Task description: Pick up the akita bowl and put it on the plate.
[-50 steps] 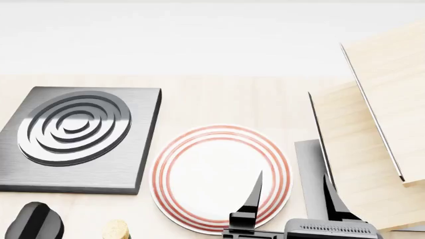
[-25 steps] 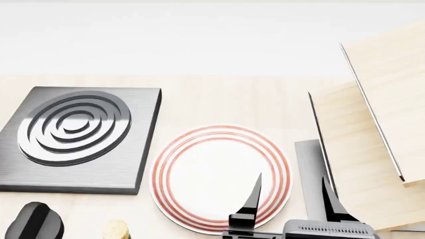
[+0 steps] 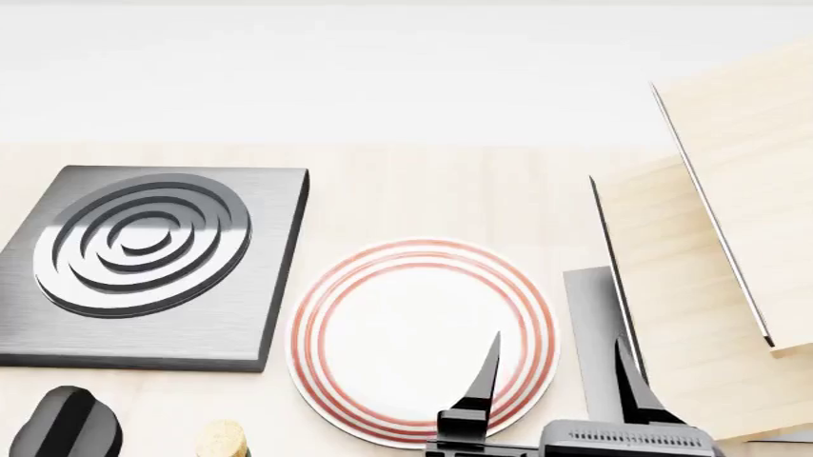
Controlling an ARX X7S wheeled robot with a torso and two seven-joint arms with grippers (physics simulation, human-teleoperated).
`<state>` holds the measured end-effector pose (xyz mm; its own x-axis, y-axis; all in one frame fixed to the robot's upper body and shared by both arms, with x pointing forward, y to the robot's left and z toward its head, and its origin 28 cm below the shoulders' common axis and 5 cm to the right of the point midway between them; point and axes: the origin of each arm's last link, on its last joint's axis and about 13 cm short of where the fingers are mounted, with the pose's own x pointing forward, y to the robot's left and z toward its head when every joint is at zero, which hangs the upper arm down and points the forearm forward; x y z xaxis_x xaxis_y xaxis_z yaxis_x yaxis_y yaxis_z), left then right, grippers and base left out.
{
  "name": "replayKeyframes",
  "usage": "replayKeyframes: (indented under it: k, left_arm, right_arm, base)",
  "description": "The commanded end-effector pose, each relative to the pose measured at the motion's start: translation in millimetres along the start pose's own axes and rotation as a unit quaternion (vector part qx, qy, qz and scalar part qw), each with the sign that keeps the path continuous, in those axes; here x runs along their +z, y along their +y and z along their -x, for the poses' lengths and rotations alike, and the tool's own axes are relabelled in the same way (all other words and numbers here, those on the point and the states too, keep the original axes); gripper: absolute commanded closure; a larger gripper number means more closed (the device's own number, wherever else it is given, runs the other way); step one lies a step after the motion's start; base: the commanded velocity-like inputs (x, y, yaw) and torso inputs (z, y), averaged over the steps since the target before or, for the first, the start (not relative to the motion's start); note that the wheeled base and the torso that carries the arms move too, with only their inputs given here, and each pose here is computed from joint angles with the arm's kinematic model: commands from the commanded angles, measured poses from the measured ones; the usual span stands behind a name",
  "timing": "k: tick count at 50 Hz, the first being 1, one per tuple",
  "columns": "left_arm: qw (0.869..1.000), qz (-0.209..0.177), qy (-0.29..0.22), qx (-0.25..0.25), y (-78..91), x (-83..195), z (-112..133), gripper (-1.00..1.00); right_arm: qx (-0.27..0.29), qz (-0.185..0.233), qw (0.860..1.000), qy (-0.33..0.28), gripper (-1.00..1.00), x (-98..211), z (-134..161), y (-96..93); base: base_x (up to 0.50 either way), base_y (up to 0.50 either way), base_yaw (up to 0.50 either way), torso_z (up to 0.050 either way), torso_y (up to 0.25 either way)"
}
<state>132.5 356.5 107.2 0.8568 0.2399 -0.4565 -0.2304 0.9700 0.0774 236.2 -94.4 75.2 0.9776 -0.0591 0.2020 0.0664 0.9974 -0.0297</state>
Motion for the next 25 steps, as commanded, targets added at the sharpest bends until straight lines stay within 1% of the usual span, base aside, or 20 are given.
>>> replayKeyframes:
  k: [1,24,25]
  left_arm:
    - [1.0,-0.003,0.001,0.005,0.4,0.7,1.1,-1.0]
    - [1.0,-0.007,0.024,0.004,0.9,-3.8,-1.7,-1.0]
    - [1.0,-0.012,0.026,0.008,0.5,-4.2,-2.5,-1.0]
  right_arm:
    - [0.0,0.0,1.0,0.001,-1.0,-0.6,-0.4,-0.1]
    - [0.001,0.001,1.0,0.002,-1.0,-1.8,-0.3,0.8]
    - [0.001,0.002,1.0,0.002,-1.0,-1.9,0.0,0.7]
  base:
    - [0.0,0.0,0.0,0.0,0.0]
    - [0.0,0.0,0.0,0.0,0.0]
    - [0.0,0.0,0.0,0.0,0.0]
